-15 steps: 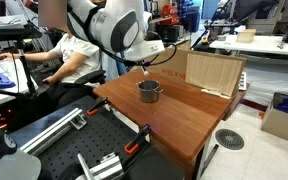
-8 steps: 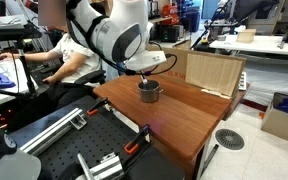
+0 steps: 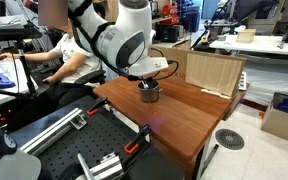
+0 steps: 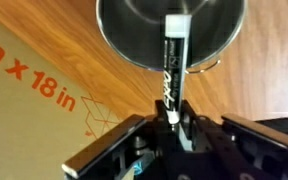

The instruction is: Put the marker in the pot

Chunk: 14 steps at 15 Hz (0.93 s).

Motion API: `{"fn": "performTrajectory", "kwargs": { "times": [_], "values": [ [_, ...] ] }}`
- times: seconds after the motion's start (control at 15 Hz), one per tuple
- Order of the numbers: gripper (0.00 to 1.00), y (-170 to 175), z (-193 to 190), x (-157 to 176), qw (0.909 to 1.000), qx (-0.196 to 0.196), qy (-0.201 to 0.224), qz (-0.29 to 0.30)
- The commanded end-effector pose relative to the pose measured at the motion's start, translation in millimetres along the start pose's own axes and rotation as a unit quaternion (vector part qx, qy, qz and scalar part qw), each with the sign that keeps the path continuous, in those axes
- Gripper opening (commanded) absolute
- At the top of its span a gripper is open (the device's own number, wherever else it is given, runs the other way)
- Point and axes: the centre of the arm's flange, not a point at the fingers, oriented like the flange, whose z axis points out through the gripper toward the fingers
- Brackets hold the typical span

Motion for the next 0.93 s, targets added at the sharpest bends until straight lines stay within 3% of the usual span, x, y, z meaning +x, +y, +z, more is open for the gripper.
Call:
{"fn": "performTrajectory", "kwargs": {
  "times": [0.0,0.13,0.2,0.33,0.73,0.87],
  "values": [
    [0.05,11,6,-11,0.9998,0.006,0.017,0.001],
    [0.05,15,6,-17,0.9998,0.009,0.018,0.007],
    [0.44,16,5,-19,0.9998,0.012,0.017,0.006],
    [0.52,17,5,-23,0.9997,0.015,0.016,0.008],
    [0.97,20,3,-29,0.9996,0.018,0.016,0.011],
    [1.0,19,1,-27,0.9997,0.019,0.011,0.013]
  ]
}}
